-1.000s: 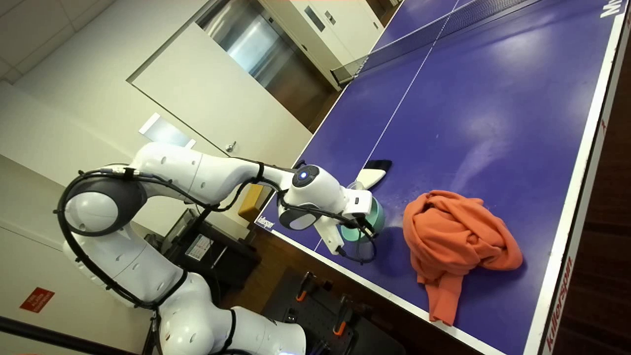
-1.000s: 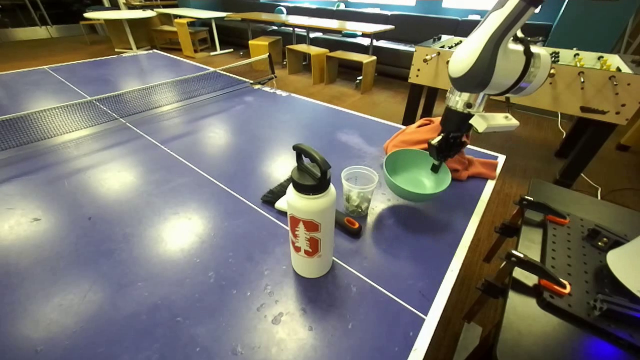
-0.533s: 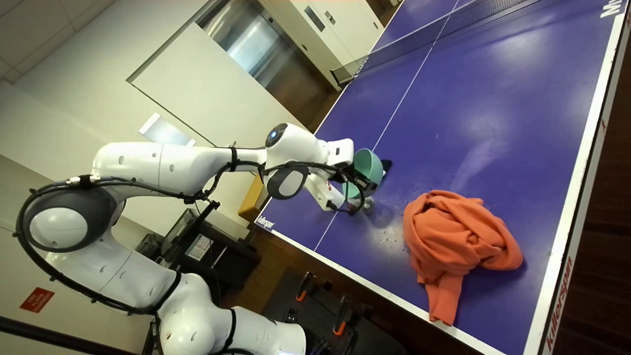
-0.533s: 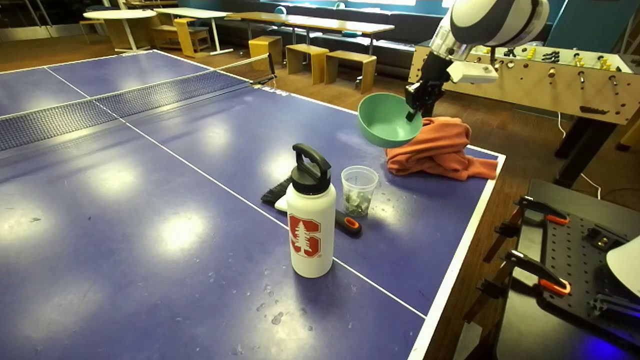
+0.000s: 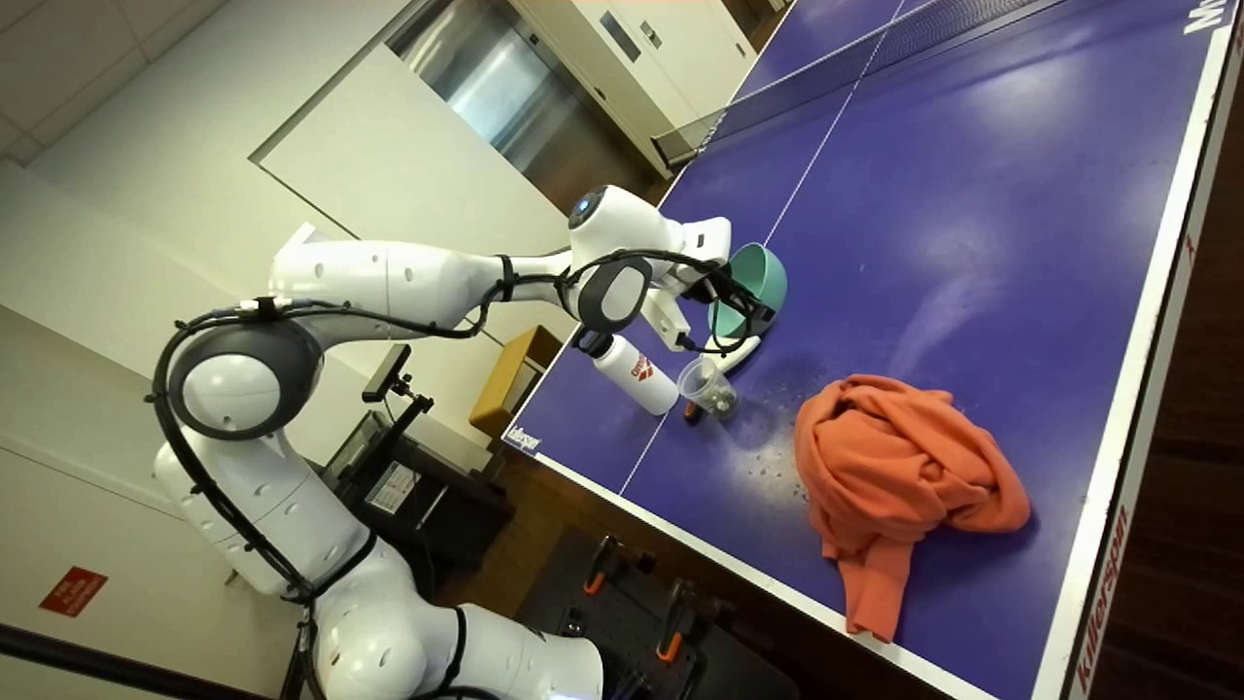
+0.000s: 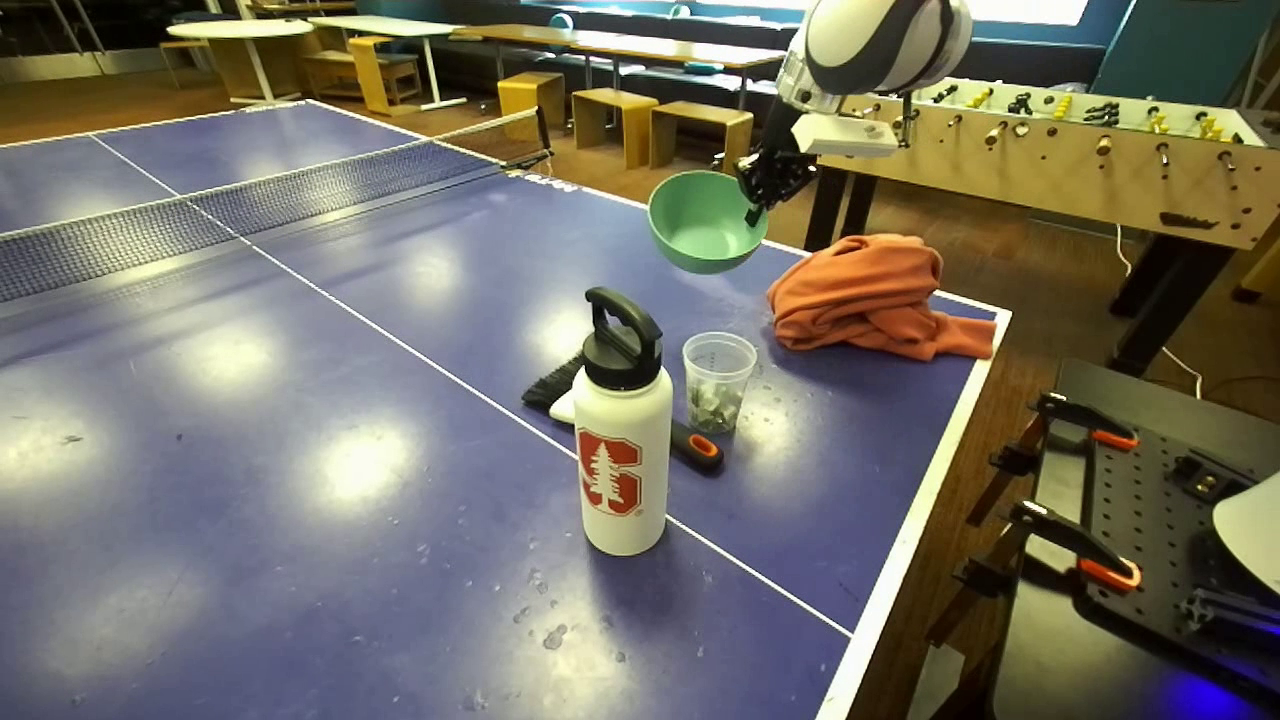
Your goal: Move the bowl away from you
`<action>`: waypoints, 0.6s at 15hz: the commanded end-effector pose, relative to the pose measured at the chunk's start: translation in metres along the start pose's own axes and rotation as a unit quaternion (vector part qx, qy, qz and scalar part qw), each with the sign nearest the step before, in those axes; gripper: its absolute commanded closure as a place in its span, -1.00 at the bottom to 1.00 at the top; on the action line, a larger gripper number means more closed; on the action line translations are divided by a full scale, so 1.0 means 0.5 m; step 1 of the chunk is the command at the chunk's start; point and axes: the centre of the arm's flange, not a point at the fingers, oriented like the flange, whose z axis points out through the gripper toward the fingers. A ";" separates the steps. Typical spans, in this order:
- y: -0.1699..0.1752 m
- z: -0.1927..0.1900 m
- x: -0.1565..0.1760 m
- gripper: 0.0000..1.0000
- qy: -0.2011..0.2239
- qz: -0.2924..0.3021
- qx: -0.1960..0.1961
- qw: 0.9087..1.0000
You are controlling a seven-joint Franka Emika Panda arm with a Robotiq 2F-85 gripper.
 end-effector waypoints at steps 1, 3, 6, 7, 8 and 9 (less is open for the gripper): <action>-0.044 0.066 0.075 0.97 -0.027 0.018 -0.015 0.999; -0.047 0.107 0.089 0.97 -0.042 0.026 -0.025 0.998; -0.030 0.176 0.102 0.97 -0.068 0.033 -0.039 0.996; -0.018 0.205 0.102 0.97 -0.078 0.036 -0.047 0.995; -0.007 0.228 0.102 0.97 -0.088 0.037 -0.051 0.994; 0.006 0.254 0.100 0.97 -0.099 0.040 -0.054 0.993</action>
